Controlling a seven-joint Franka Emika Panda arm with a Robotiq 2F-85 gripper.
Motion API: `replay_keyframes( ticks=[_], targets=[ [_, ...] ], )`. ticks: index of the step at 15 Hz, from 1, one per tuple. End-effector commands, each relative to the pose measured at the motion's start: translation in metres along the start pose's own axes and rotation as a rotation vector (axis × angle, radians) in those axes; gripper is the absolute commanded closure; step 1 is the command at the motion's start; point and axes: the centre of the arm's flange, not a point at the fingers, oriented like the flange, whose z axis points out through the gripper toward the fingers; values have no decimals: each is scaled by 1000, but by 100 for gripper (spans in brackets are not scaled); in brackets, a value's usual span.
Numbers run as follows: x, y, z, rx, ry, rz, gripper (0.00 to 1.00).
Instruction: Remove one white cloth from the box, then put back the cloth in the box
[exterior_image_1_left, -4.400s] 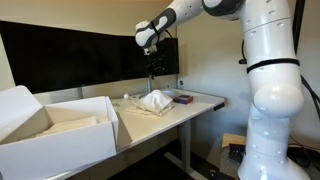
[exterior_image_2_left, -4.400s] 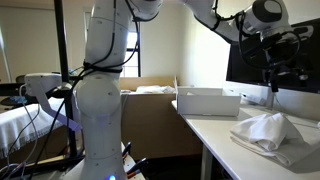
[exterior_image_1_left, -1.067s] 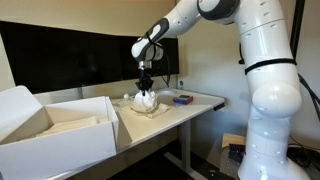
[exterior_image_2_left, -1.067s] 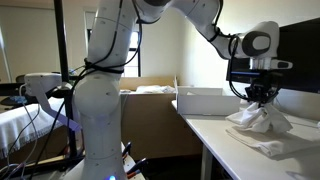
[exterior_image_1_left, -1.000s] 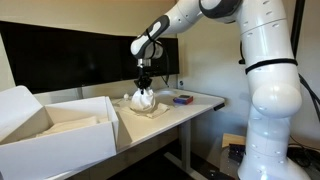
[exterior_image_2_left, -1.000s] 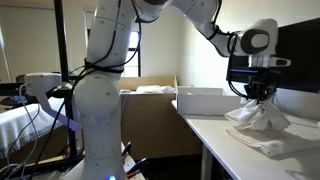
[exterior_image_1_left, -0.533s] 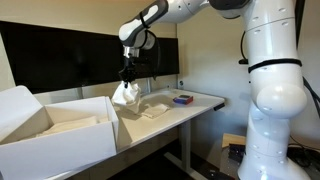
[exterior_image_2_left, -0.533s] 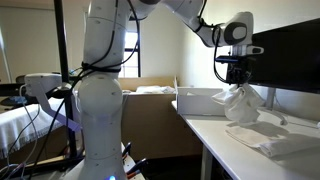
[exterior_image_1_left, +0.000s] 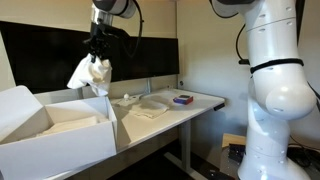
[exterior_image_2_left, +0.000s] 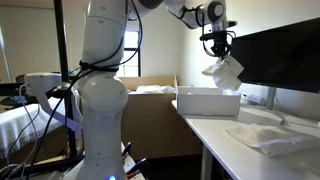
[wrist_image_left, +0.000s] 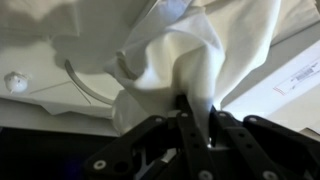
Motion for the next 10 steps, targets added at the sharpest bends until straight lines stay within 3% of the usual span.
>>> replay_keyframes(
  ticks=[1,5,10],
  targets=[
    [40,-59,-59,-28,80,-61,96],
    [55,-120,-106,-44,153,-144,96],
    [66,-182,-123,-59,190,-235,96]
  ],
)
